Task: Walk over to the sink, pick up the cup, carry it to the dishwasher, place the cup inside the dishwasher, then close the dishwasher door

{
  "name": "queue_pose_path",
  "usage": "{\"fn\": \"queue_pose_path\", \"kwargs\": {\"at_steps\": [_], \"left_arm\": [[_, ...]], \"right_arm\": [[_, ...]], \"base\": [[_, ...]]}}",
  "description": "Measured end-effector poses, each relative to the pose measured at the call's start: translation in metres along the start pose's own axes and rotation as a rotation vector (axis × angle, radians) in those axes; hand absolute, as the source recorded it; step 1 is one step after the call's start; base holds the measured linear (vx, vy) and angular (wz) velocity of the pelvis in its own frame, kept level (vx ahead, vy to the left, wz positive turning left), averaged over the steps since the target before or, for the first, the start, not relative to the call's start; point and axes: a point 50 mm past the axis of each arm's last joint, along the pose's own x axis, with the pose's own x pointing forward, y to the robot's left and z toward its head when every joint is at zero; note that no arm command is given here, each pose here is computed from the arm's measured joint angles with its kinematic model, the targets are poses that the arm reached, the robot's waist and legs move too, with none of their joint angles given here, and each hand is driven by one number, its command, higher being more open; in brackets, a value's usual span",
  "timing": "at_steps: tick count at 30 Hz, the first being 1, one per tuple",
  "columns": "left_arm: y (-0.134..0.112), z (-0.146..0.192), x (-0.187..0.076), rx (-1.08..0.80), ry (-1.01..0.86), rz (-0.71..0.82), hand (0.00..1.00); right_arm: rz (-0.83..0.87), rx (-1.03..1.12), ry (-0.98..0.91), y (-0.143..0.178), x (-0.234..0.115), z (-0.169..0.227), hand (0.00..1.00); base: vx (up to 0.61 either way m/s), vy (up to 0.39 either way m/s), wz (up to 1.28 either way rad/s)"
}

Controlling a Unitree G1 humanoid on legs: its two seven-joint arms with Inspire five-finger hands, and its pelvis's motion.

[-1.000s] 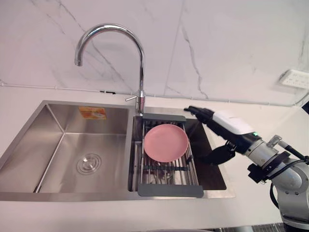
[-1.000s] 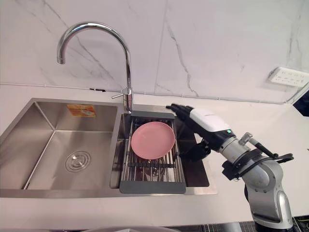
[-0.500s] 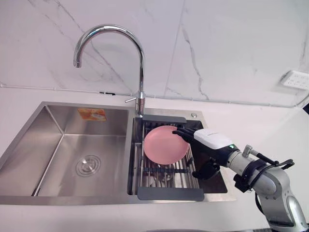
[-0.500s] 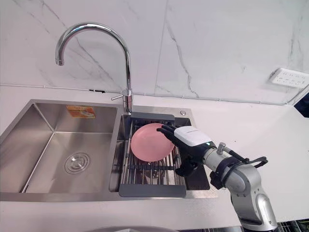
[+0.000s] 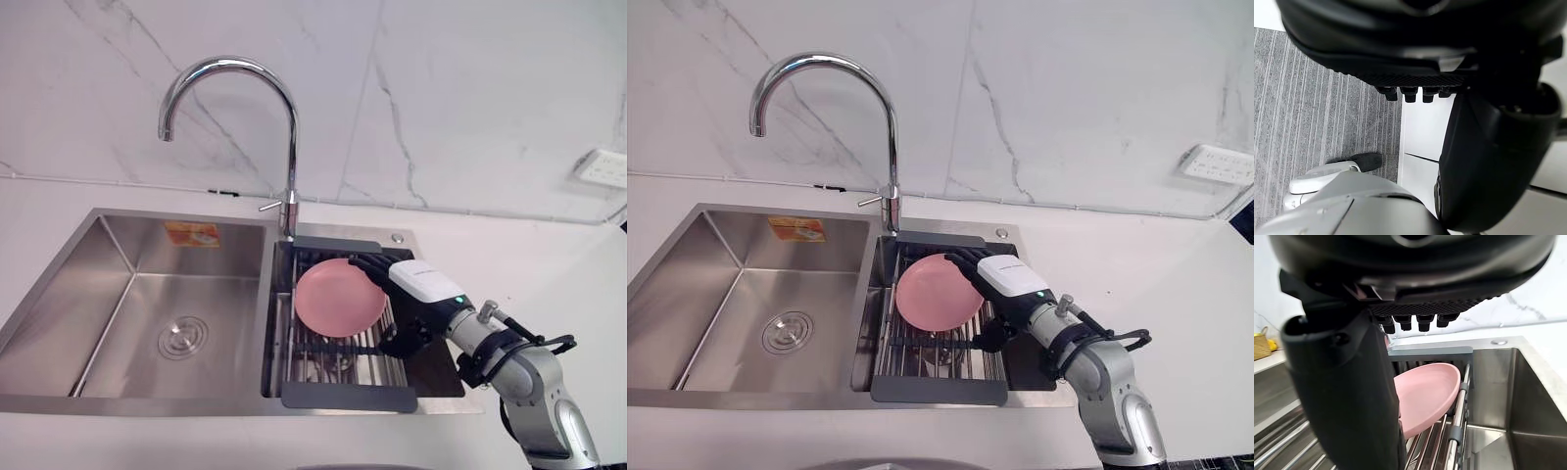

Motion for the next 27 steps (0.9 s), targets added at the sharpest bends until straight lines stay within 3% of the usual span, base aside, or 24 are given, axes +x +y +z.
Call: {"fn": "queue_pose_path", "kwargs": {"at_steps": [18, 27], "left_arm": [[-0.006, 0.005, 0.0, 0.025, -0.024, -0.019, 1.0], [-0.017, 0.006, -0.001, 0.014, -0.028, -0.045, 1.0]], "right_arm": [[0.124, -0.027, -0.034, 0.029, 0.013, 0.01, 1.0], [0.099, -0.061, -0.001, 0.035, 0.015, 0.007, 1.0]], "base": [[-0.04, -0.027, 0.03], [-0.05, -0.031, 0.02]]}}
